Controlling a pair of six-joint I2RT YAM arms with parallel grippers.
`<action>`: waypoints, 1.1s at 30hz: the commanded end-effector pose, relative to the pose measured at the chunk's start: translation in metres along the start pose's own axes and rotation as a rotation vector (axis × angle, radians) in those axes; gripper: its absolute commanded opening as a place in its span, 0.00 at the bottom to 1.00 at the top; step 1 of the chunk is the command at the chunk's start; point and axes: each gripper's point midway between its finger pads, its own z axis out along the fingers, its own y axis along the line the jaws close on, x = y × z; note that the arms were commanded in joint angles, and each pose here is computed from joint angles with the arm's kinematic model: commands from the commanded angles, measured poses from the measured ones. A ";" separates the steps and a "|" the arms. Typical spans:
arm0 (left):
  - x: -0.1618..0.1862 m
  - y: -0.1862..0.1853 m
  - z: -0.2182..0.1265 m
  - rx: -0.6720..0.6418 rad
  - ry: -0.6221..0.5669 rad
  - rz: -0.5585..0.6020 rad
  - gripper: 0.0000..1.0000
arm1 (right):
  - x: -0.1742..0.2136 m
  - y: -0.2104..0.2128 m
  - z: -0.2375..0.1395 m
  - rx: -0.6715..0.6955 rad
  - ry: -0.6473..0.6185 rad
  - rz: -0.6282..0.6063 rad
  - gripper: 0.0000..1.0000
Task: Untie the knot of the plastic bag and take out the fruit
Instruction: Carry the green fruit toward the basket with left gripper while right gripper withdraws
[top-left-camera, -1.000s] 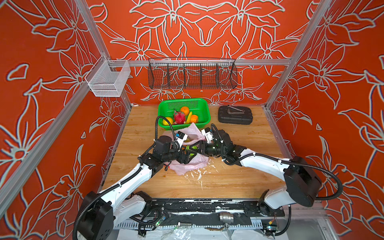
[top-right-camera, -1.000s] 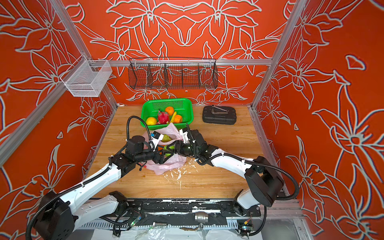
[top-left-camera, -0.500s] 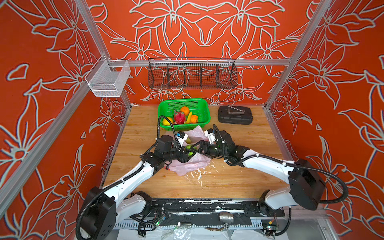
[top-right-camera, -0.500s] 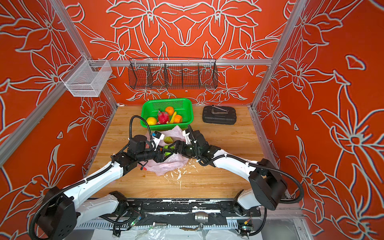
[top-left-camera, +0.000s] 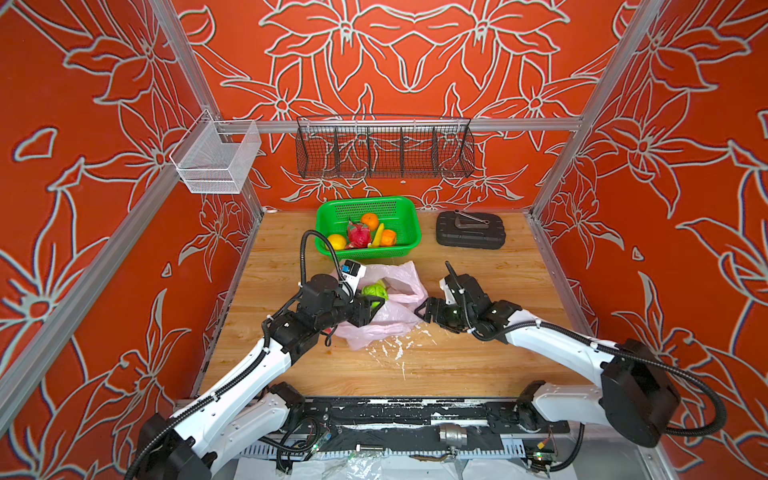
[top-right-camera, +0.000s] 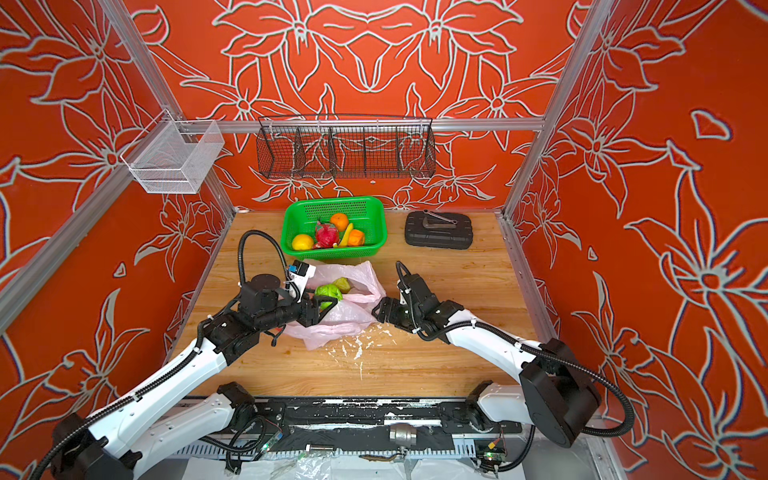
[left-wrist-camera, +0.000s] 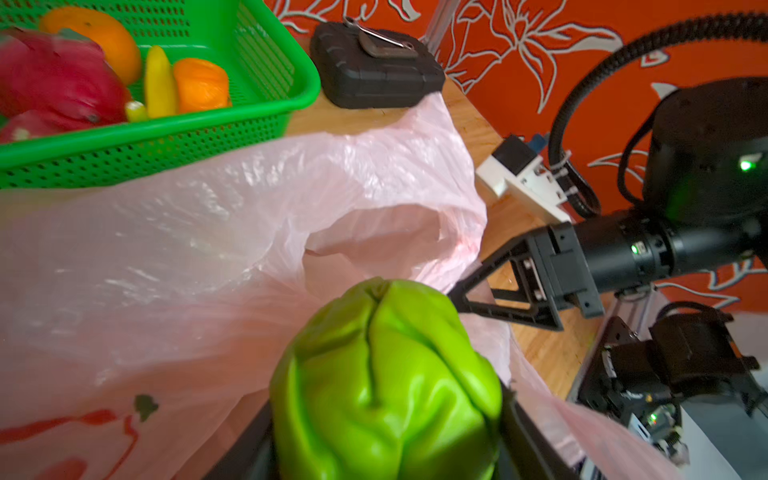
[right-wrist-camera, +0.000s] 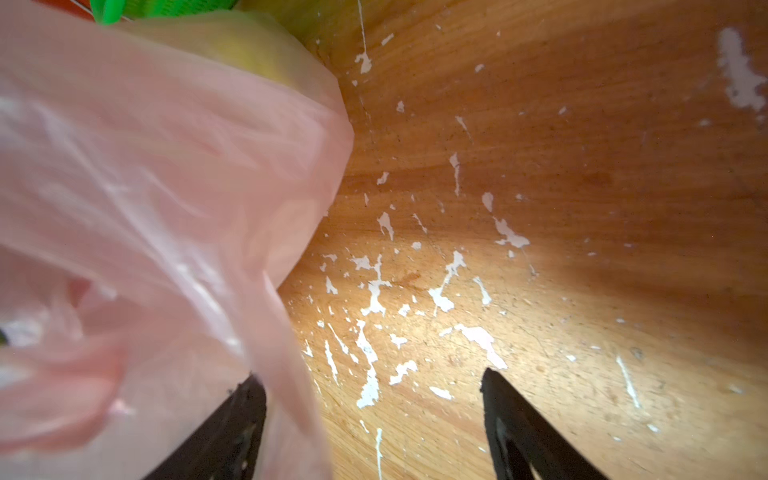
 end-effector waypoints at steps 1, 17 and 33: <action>-0.014 0.009 0.003 -0.065 -0.018 -0.019 0.45 | -0.004 0.012 -0.021 -0.038 -0.048 -0.122 0.81; -0.023 -0.008 0.020 0.031 0.020 -0.220 0.40 | -0.008 0.151 -0.067 -0.544 -0.182 -0.608 0.85; -0.028 0.010 0.012 -0.096 0.019 -0.246 0.40 | 0.034 0.098 0.004 -0.404 0.029 -0.586 0.00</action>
